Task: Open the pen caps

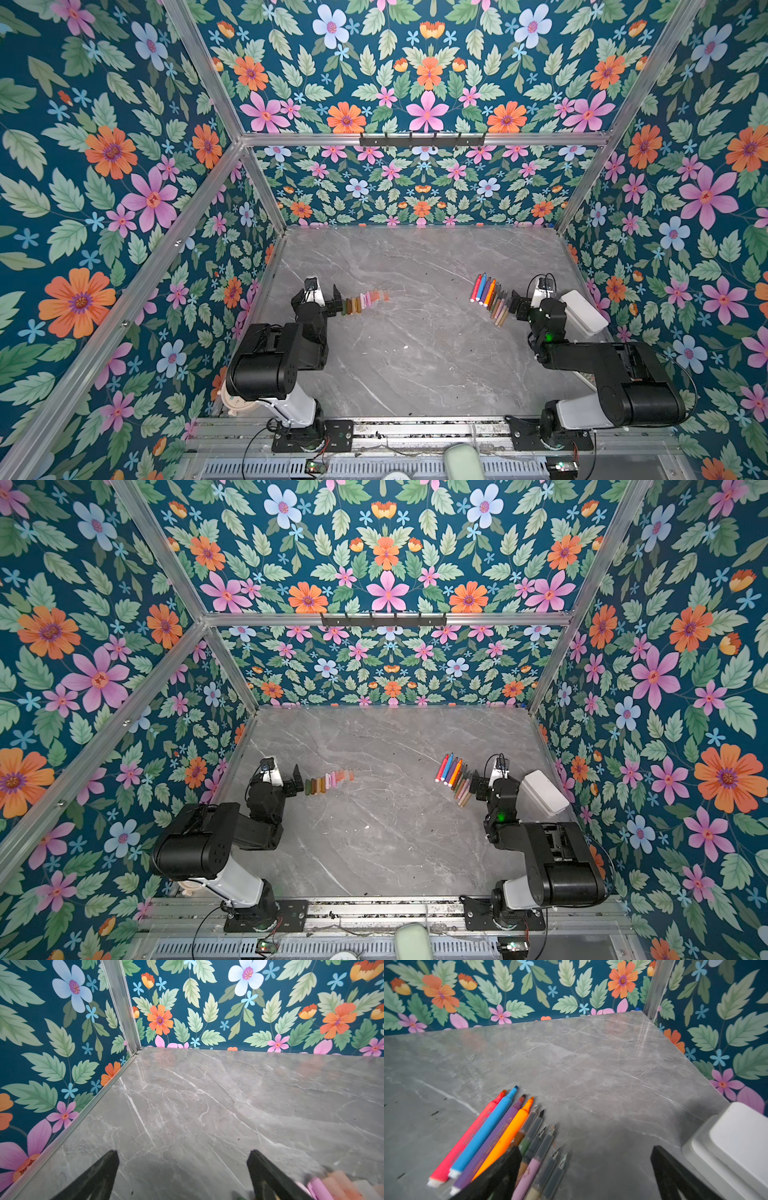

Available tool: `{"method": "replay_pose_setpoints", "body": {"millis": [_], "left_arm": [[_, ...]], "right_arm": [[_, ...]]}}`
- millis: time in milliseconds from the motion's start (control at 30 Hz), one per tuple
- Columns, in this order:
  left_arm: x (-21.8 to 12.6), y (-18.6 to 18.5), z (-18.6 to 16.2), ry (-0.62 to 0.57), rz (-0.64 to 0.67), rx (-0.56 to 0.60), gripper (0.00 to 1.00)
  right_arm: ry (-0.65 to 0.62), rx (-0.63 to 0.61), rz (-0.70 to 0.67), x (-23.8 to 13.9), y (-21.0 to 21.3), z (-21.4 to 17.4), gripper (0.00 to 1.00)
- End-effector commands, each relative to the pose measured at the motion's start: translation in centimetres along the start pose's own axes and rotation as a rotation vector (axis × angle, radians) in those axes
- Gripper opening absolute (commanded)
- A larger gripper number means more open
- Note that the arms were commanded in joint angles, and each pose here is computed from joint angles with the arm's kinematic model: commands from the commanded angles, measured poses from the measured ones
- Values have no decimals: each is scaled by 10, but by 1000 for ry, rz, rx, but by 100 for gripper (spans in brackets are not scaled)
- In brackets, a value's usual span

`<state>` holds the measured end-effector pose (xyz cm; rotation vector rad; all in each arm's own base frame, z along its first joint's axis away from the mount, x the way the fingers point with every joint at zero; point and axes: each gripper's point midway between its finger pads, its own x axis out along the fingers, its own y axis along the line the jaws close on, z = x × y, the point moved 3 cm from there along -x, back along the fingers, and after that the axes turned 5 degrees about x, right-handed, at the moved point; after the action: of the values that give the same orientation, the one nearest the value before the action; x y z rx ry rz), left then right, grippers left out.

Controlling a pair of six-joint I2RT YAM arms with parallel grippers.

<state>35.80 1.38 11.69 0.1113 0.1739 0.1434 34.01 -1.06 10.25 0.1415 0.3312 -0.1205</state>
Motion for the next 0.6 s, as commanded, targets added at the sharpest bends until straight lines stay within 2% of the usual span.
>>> {"method": "replay_pose_setpoints", "body": {"millis": [0,100,567], "left_arm": [[-1,-3,3,-16,-22,14,100],[-1,-3,3,-17,-23,16,100],[-1,-2,3,-16,-18,13,100]], "right_arm": [[-24,-43,82,-1,13,6,99],[29,4,110,6,8,7,99],[14,-1,98,4,8,7,98]]}}
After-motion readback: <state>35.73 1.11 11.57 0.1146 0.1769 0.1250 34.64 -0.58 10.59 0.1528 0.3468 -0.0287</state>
